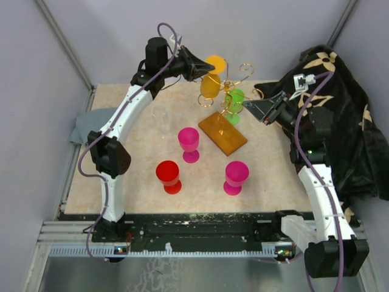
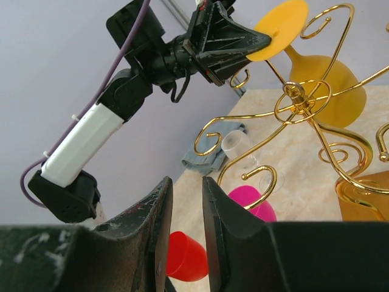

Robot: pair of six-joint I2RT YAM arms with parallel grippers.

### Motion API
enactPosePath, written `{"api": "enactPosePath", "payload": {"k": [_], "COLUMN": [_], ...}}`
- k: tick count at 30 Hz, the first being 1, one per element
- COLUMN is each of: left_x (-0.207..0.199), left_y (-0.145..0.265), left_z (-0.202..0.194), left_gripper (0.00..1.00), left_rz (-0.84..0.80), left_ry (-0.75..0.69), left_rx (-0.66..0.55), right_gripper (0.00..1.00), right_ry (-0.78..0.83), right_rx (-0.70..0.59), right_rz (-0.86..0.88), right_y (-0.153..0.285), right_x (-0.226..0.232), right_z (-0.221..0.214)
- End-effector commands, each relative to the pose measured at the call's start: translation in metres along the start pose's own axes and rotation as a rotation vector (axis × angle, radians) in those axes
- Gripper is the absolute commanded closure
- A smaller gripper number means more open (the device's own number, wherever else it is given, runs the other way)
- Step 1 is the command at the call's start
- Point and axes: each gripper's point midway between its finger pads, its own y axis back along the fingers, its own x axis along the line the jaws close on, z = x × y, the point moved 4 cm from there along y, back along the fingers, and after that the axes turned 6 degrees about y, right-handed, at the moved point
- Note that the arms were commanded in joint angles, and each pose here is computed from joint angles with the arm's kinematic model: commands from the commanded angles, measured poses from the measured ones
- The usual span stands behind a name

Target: Place the wine glass upside down on the wine glass rack

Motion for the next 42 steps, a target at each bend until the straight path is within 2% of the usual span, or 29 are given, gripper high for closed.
{"api": "enactPosePath", "payload": {"k": [1, 11, 21, 27, 35, 42], "left_x": [-0.042, -0.039, -0.038, -0.039, -0.039, -0.041], "left_y": [0.018, 0.016, 0.017, 0.018, 0.017, 0.018], "left_z": [-0.007, -0.009, -0.010, -0.009, -0.009, -0.009], "left_gripper": [1.00, 1.00, 1.00, 1.00, 1.00, 1.00], "left_rz": [-0.091, -0.099, -0.098, -0.100, -0.101, -0.107], "left_ry": [-0.085, -0.080, -0.083, -0.087, -0.086, -0.093], "left_rx": [-0.016, 0.003, 0.001, -0.004, -0.009, -0.014], "right_gripper": [0.72, 0.68, 0.64, 0.64, 0.63, 0.64], "right_ry": [0.049, 0.029, -0.020, -0.013, -0.067, -0.088], "right_rx": [-0.044, -0.014, 0.025, 0.070, 0.196, 0.246], "right_rz": [0.003, -0.089, -0.119, -0.115, -0.119, -0.119], "right_y": [0.002, -0.037, -0.086, -0.113, -0.150, -0.158], "right_x": [0.009, -0.018, -0.053, -0.056, -0.069, -0.069], "right_z": [0.014, 0.051, 0.078, 0.088, 0.066, 0.049]}}
